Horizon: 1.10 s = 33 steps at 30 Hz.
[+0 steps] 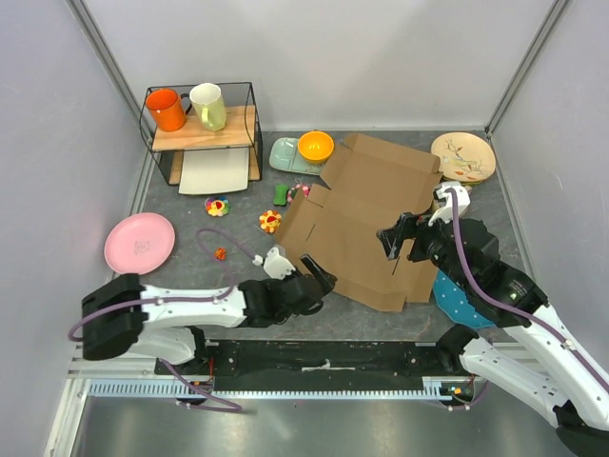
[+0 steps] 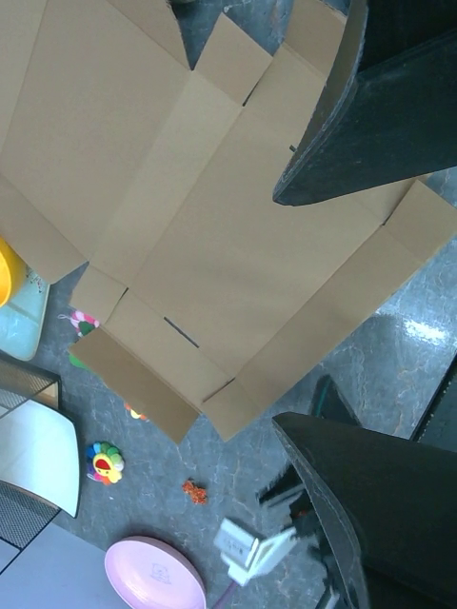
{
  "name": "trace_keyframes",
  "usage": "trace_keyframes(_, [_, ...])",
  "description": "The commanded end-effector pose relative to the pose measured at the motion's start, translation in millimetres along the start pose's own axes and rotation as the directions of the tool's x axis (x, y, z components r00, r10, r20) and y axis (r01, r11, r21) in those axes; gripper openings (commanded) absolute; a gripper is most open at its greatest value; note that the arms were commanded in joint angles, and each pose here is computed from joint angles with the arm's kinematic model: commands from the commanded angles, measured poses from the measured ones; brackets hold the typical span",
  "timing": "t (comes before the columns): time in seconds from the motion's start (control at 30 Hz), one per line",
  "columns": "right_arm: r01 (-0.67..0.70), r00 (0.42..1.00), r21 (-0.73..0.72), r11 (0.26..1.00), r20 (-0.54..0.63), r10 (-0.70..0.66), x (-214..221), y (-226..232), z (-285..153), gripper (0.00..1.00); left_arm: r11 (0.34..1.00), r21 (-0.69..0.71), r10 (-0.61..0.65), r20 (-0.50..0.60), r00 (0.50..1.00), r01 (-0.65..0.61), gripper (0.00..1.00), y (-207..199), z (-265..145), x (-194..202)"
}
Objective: Fold the paper box
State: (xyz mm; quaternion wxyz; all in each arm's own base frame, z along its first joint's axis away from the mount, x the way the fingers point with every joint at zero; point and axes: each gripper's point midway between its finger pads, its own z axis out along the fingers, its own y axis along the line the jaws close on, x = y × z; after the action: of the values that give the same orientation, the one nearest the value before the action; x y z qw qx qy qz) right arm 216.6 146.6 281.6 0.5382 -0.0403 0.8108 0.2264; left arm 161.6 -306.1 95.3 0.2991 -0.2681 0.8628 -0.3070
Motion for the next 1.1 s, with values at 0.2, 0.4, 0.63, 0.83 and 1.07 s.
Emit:
trace_keyframes(0.2, [-0.02, 0.998, -0.014, 1.0, 0.055, 0.02, -12.9, 1.9, -9.5, 0.98, 0.949, 0.083, -0.312, 0.081, 0.947, 0.306, 0.95, 4.4, 46.5, 7.4])
trace_keyframes(0.4, [-0.006, 1.0, -0.013, 1.0, 0.031, 0.006, -7.5, 1.7, -6.3, 0.98, 0.936, 0.171, -0.329, 0.108, 0.938, 0.309, 0.77, -4.8, 61.3, 6.5])
trace_keyframes(0.63, [-0.006, 1.0, -0.006, 1.0, 0.012, 0.006, -0.3, -0.6, -4.1, 0.98, 0.94, 0.166, -0.315, 0.09, 0.945, 0.298, 0.51, 3.2, 74.2, 12.6])
trace_keyframes(0.83, [-0.021, 1.0, -0.016, 1.0, 0.0, 0.021, 5.7, 0.1, -5.1, 0.98, 0.946, 0.166, -0.296, 0.098, 0.95, 0.278, 0.33, 12.3, 82.4, 10.6])
trace_keyframes(1.07, [-0.028, 1.0, -0.005, 1.0, 0.006, 0.028, 1.3, -2.1, -12.7, 0.98, 0.969, 0.224, -0.123, 0.061, 0.99, 0.107, 0.02, -1.5, 67.9, 13.0])
